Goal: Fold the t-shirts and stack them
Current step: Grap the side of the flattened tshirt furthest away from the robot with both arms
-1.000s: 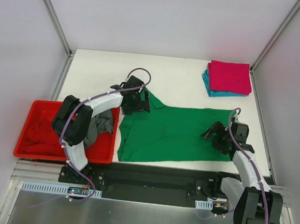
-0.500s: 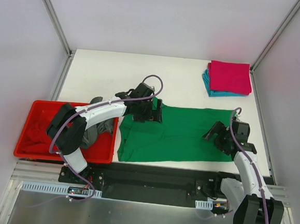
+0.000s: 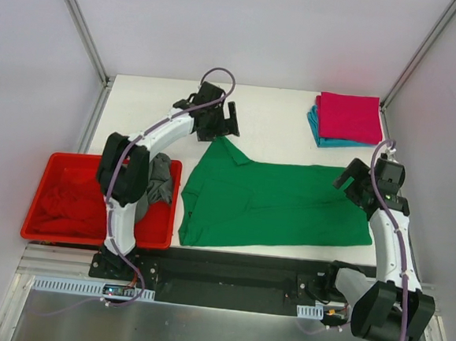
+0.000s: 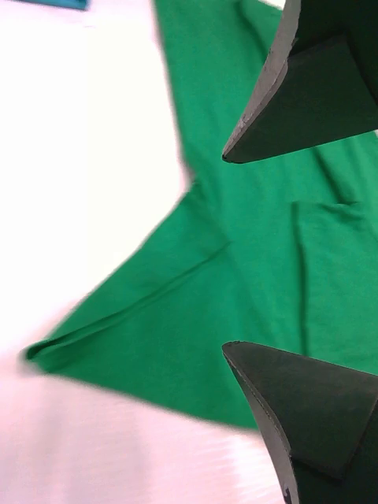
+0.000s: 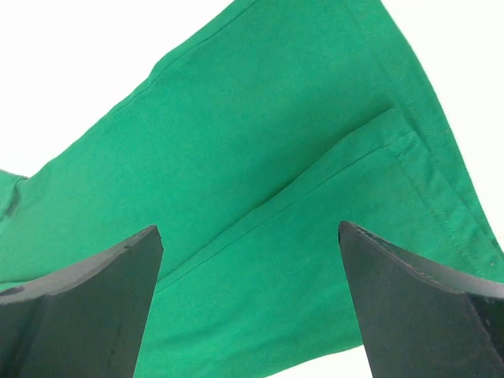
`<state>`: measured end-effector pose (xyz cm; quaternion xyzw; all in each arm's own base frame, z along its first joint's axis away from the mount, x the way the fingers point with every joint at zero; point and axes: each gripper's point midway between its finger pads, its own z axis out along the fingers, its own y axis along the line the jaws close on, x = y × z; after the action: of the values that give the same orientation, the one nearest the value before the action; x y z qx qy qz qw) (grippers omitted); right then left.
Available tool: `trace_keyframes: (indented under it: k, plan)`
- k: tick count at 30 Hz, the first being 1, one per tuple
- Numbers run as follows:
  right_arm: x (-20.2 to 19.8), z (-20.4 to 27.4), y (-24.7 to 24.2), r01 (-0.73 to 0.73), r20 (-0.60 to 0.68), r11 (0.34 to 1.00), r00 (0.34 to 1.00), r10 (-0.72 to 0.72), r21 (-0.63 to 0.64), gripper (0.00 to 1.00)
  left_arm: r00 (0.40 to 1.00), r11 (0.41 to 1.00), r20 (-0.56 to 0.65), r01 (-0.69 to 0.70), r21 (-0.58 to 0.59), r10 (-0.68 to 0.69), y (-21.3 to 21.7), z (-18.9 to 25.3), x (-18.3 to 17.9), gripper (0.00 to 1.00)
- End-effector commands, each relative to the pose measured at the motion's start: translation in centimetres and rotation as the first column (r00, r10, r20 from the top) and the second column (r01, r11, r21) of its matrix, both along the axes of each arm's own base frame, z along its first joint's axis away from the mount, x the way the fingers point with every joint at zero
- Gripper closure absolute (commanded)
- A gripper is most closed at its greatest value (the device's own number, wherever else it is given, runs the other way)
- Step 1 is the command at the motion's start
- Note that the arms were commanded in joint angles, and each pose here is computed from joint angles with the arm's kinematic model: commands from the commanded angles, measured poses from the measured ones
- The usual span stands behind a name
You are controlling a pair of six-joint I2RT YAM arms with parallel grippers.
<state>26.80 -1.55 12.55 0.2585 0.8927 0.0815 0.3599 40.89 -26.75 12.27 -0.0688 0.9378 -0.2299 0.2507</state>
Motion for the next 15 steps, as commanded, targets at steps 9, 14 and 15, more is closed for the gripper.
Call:
trace_keyframes:
  k: [9,14,15]
  plan:
    - [0.6,0.0,-3.5,0.093,-0.023,0.991,0.995,-0.096,-0.099,0.04,0.989,0.954,0.047,-0.147,0.260,0.139,2.3,-4.6,10.6,0.15]
    - [0.6,-0.3,-3.8,0.106,-0.029,0.989,0.994,-0.109,-0.100,0.04,0.985,0.941,0.014,-0.168,0.294,0.171,3.0,-6.7,10.0,0.16]
    - [0.5,-0.4,-3.8,0.108,-0.030,0.989,0.993,-0.111,-0.100,0.04,0.984,0.941,0.006,-0.171,0.294,0.177,3.0,-7.1,9.9,0.19]
